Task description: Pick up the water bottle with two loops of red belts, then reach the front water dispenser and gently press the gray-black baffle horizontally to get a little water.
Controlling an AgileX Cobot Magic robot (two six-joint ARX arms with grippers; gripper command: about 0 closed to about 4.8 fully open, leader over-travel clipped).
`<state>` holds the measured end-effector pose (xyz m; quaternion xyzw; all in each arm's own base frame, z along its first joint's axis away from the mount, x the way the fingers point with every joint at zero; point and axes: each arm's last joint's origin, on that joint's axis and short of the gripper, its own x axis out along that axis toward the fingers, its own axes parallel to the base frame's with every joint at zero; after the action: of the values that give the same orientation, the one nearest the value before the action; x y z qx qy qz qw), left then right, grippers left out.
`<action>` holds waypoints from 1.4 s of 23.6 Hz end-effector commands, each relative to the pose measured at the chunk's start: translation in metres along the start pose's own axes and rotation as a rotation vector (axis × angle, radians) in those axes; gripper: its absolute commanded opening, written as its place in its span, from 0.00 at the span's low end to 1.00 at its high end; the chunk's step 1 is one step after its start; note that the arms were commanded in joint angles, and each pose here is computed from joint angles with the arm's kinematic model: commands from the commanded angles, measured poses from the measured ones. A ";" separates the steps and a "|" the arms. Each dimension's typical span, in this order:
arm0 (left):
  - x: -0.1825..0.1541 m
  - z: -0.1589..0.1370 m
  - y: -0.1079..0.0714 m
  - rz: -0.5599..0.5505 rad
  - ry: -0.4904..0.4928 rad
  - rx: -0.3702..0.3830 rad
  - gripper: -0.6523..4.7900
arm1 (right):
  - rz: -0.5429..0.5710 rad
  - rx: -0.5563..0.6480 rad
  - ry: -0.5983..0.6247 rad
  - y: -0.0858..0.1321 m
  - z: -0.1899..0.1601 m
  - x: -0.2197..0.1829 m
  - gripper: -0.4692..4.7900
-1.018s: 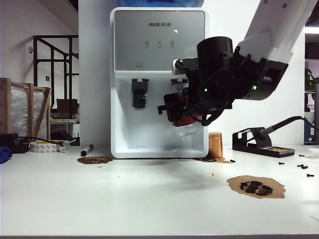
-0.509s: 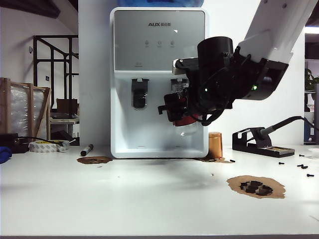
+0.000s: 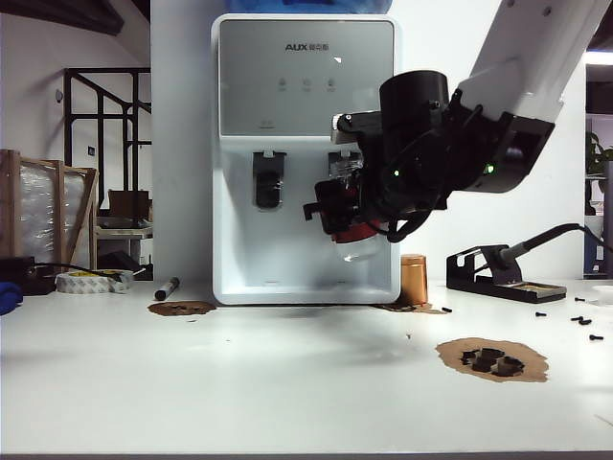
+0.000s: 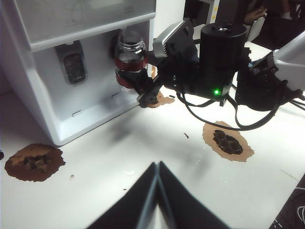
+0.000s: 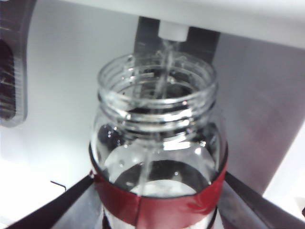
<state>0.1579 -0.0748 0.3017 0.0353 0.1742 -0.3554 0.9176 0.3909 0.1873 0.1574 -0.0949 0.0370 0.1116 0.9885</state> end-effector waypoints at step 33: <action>-0.036 0.004 -0.011 0.049 -0.094 0.000 0.12 | 0.088 -0.005 -0.032 0.029 0.040 -0.067 0.08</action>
<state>0.1316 -0.0625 0.3176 0.0255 0.1293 -0.3323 0.9339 0.3247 0.2066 0.1877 -0.1042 0.0457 0.1539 0.9815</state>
